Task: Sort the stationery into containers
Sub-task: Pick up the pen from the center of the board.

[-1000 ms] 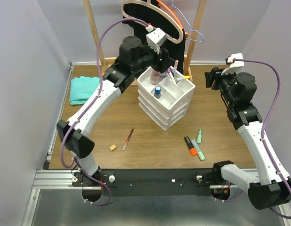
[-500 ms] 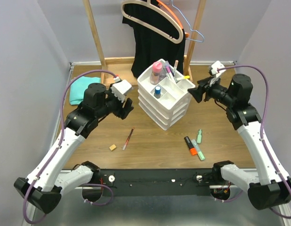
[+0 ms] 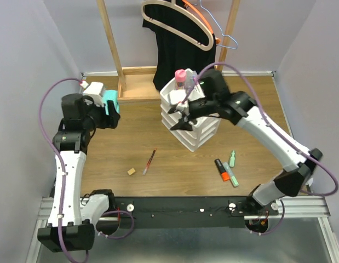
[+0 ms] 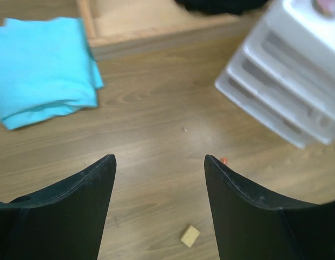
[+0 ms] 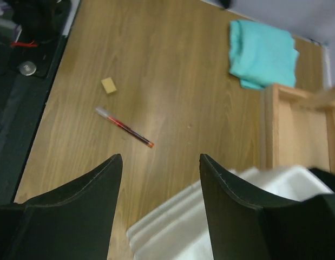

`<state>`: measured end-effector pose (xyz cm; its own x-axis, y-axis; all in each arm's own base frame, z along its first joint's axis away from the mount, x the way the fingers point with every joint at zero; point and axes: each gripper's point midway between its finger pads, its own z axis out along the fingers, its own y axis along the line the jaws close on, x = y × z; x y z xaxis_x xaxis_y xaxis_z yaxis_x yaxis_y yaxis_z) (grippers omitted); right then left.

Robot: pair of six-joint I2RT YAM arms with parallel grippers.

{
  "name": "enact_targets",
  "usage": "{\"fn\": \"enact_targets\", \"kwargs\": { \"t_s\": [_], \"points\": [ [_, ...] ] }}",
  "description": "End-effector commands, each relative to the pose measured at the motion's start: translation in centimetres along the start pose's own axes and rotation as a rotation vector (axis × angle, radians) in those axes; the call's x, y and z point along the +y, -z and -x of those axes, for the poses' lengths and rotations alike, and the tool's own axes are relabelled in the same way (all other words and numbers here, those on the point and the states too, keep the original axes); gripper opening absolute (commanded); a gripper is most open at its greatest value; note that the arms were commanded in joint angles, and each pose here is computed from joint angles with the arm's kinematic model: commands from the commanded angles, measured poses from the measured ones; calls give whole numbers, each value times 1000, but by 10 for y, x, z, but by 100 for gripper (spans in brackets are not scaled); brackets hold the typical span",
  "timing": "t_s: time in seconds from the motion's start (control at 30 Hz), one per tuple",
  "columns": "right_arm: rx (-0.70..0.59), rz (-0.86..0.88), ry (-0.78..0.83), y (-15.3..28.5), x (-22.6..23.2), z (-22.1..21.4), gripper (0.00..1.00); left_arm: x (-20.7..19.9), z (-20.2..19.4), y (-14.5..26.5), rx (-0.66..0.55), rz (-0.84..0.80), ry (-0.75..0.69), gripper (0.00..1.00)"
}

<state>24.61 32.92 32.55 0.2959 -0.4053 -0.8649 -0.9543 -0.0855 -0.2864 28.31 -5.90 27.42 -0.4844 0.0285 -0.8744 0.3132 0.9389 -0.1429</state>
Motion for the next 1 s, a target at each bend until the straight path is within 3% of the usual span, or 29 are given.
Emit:
{"fn": "enact_targets", "kwargs": {
  "t_s": [0.0, 0.07, 0.13, 0.23, 0.37, 0.43, 0.57, 0.97],
  "points": [
    [160, 275, 210, -79, 49, -26, 67, 38, 68, 20, -193, 113, 130, 76],
    [199, 362, 297, -108, 72, -31, 68, 55, 77, 22, -226, 157, 158, 76],
    [314, 466, 309, -137, 91, -71, 68, 70, 85, 25, -258, 217, 200, 76],
    [369, 615, 359, -168, 120, -100, 66, 82, 93, 32, -308, 264, 261, 76],
    [354, 698, 412, -196, 138, -120, 61, 91, 96, 47, -371, 290, 297, 76],
    [360, 713, 439, -203, 139, -131, 60, 89, 96, 49, -371, 281, 292, 76],
    [412, 765, 500, -209, 139, -157, 49, 80, 97, 54, -372, 257, 276, 77],
    [447, 789, 508, -240, 136, -190, 47, 82, 95, 47, -335, 244, 272, 76]
  ]
}}
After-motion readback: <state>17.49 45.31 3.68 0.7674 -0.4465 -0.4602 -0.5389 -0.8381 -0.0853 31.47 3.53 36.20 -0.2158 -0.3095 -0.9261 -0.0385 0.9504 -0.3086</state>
